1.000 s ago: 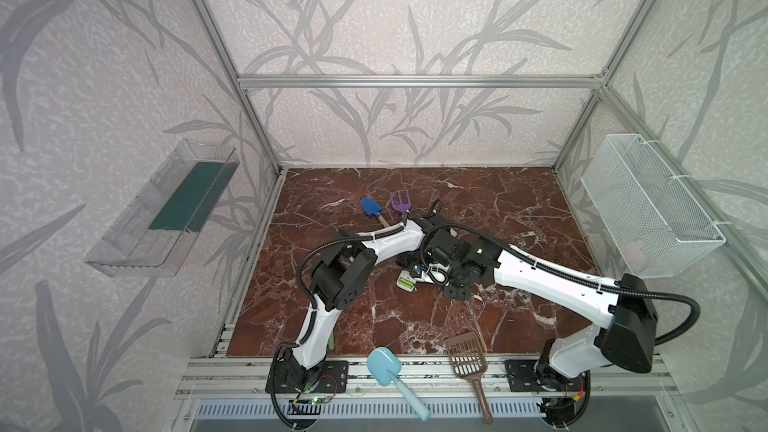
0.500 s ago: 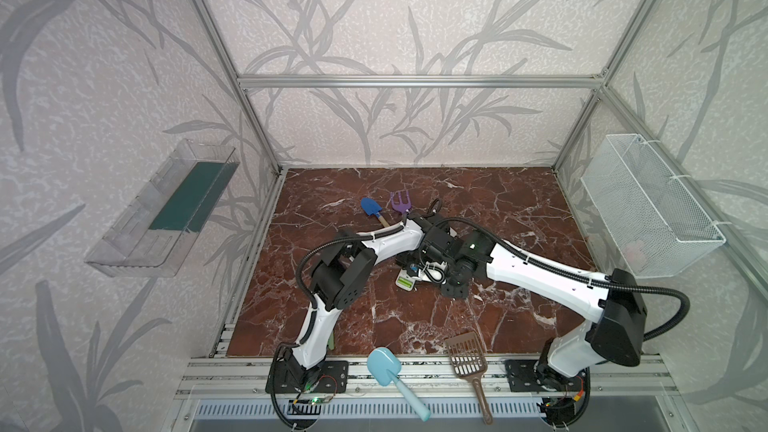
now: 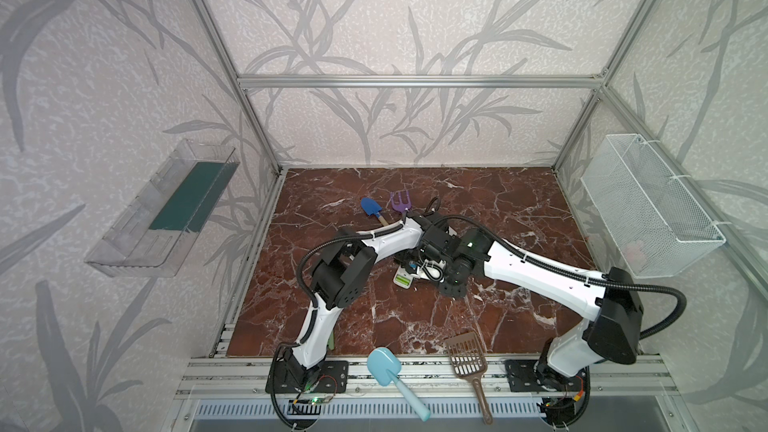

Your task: Unload the batteries from the remote control

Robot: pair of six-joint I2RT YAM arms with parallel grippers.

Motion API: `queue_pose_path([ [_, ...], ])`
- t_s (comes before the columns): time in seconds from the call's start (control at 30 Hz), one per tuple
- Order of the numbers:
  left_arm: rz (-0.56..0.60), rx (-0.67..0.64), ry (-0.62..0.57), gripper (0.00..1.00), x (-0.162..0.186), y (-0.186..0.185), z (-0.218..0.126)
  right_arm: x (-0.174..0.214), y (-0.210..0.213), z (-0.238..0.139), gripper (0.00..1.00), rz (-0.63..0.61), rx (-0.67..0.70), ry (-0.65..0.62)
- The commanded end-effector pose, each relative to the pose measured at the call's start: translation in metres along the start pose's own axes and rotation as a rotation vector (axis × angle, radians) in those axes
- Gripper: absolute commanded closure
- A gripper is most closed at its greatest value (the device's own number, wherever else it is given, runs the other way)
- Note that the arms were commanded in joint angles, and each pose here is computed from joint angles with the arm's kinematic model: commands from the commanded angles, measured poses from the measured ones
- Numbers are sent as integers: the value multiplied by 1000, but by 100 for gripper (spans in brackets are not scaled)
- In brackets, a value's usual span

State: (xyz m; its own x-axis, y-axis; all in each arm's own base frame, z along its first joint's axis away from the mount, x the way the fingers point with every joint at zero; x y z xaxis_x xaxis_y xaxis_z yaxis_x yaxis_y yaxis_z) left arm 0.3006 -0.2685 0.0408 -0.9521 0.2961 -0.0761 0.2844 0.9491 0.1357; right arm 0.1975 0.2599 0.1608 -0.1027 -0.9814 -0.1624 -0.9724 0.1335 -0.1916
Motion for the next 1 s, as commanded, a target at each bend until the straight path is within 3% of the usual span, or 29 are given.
queue_pose_path([
  [0.0, 10, -39, 22, 76, 7, -4, 2, -20, -5, -10, 100, 40, 18, -104],
  [0.57, 13, -49, 18, 76, 7, -3, 1, 0, -3, 2, 100, 72, -17, 16],
  [0.97, 17, -49, 17, 76, 7, -4, 2, -4, -6, 7, 100, 100, -2, -4],
])
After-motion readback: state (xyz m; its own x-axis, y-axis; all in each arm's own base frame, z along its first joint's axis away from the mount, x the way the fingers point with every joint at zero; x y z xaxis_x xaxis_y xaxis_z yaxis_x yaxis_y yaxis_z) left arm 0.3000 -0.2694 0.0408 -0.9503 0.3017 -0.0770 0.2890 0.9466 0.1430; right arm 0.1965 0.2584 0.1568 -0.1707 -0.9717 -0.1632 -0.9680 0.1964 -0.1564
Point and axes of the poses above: each gripper's point midway between its finger pads, its own z axis out along the fingers, its own y axis along the line the jaws close on, x = y × z, the point moved 2 cm from there along -z, back along the fingers, and after that the axes turned 6 degrees about -z, right-handed, at the moved point
